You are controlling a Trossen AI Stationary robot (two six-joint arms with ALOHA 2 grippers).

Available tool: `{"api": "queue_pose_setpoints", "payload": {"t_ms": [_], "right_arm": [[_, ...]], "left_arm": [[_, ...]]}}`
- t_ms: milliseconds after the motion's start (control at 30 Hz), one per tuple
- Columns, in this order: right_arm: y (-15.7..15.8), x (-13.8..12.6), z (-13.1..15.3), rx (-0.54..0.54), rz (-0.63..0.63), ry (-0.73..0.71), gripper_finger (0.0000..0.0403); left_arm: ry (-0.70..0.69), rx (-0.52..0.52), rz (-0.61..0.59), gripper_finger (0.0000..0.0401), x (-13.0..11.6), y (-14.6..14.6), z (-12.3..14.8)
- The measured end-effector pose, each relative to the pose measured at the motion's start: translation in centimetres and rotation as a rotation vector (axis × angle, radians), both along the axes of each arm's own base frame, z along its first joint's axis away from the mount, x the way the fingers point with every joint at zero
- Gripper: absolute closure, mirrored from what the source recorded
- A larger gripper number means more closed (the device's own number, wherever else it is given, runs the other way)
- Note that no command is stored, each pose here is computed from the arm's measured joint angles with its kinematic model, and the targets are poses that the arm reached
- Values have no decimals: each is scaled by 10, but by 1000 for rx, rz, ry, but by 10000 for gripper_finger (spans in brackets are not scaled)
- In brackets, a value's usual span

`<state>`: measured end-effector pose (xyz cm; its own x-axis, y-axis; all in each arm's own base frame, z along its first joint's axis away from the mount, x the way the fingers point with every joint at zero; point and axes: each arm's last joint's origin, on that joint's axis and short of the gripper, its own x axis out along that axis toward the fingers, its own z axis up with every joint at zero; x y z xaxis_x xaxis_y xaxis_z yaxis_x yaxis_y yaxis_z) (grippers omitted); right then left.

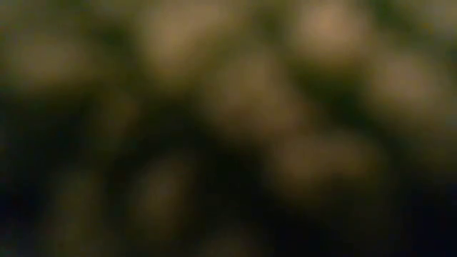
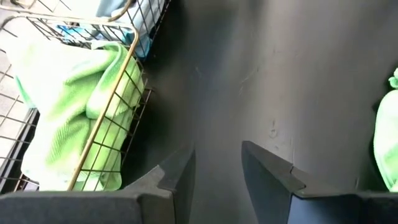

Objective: Sort microfiber towel by color & place in baskets
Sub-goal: Put the white microfiber cloth into the right wire basket

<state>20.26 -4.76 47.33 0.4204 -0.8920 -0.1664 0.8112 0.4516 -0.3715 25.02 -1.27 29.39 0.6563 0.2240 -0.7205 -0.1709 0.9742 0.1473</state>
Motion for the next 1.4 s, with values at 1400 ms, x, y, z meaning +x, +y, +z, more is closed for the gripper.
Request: {"api": "queue_pose_setpoints", "payload": {"t_ms": [1400], "right_arm": [[-111,54,-45,84,7,177,384]], "left_arm": [[-41,35,36,286,-4,2,7]]}}
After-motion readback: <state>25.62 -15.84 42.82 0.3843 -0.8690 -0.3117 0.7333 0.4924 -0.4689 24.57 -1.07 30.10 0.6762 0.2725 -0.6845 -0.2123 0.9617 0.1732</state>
